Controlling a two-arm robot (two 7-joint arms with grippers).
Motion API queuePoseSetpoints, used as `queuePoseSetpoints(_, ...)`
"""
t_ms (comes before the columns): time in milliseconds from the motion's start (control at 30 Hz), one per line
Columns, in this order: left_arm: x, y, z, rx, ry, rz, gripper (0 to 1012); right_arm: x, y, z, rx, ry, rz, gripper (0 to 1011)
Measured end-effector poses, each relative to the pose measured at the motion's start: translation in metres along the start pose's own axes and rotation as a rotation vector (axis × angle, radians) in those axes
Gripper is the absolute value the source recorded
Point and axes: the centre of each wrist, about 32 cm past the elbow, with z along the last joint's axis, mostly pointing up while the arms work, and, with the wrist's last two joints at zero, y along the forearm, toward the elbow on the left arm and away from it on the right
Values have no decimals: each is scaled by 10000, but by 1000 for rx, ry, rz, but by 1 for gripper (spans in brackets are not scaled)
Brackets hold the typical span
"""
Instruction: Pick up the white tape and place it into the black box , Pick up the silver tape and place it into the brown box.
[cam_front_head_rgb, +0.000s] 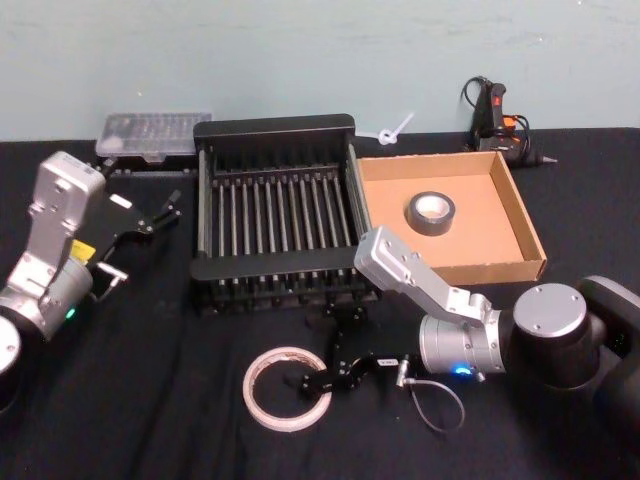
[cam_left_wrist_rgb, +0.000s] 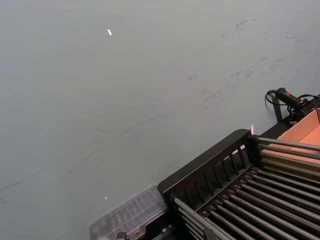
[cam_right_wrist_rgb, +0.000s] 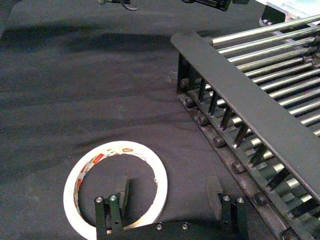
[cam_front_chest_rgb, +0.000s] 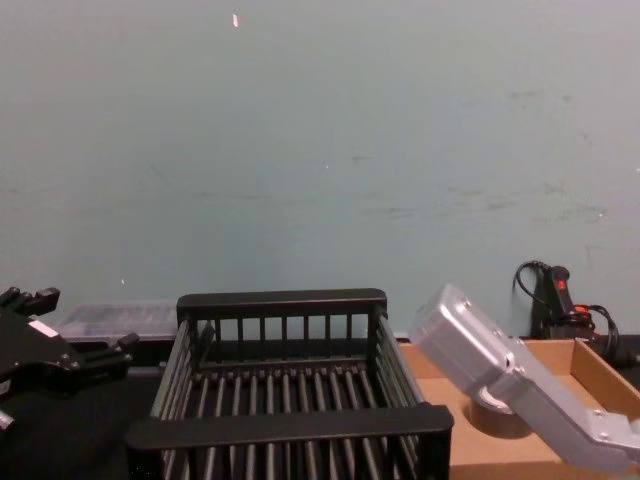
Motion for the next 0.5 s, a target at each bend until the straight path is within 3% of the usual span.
queuePoseSetpoints(500, 0, 0, 0, 0, 0, 0, 1001, -20, 7, 1, -7, -10, -10, 1002)
